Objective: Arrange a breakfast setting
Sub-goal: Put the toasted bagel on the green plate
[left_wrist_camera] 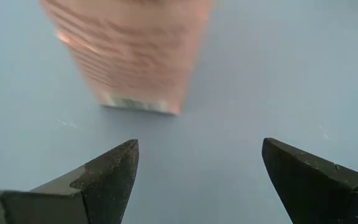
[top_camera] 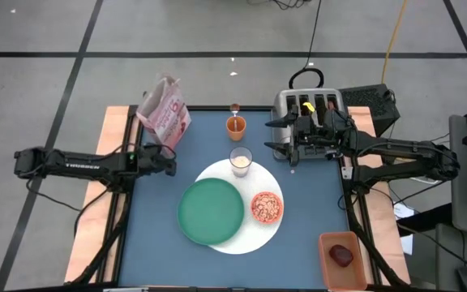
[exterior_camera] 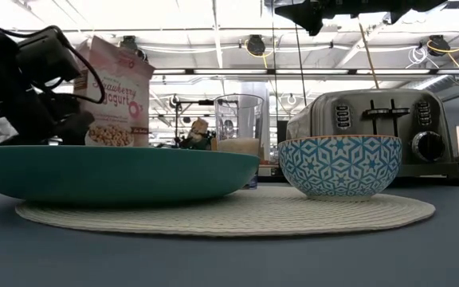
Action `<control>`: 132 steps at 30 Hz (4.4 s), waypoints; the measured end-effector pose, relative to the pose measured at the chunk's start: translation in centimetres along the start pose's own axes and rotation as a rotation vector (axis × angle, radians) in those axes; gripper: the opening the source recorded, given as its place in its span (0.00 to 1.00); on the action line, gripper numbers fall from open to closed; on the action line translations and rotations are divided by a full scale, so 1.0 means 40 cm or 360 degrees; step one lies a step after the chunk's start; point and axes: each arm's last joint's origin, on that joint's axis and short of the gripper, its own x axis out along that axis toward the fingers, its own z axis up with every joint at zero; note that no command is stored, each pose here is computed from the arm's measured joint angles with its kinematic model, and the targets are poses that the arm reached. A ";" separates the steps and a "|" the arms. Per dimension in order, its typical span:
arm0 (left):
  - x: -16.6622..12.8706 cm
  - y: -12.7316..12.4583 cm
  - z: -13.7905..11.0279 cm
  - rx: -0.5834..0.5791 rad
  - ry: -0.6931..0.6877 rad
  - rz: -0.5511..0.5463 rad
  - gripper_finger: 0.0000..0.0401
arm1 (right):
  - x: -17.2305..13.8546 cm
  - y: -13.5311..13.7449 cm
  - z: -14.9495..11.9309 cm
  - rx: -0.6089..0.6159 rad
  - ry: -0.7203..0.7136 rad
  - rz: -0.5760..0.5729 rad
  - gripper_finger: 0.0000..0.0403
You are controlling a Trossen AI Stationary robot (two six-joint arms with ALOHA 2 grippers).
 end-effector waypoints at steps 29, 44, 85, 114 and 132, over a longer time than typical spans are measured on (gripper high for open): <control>-0.078 -0.129 -0.030 0.0274 -0.0161 -0.0863 0.86 | -0.095 -0.071 0.038 0.0299 -0.0017 -0.0906 0.74; -0.080 -0.132 -0.027 0.0277 -0.0203 -0.0865 0.86 | -0.173 -0.157 0.139 0.0510 0.0736 -0.1555 0.74; -0.080 -0.131 -0.027 0.0304 -0.0212 -0.0862 0.86 | -0.225 -0.261 0.004 0.0639 0.1729 -0.1849 0.73; -0.080 -0.131 -0.027 0.0304 -0.0211 -0.0862 0.86 | -0.234 -0.269 -0.004 0.0585 0.1841 -0.1907 0.55; -0.080 -0.131 -0.027 0.0304 -0.0212 -0.0862 0.86 | -0.237 -0.266 -0.005 0.0584 0.1877 -0.1892 0.46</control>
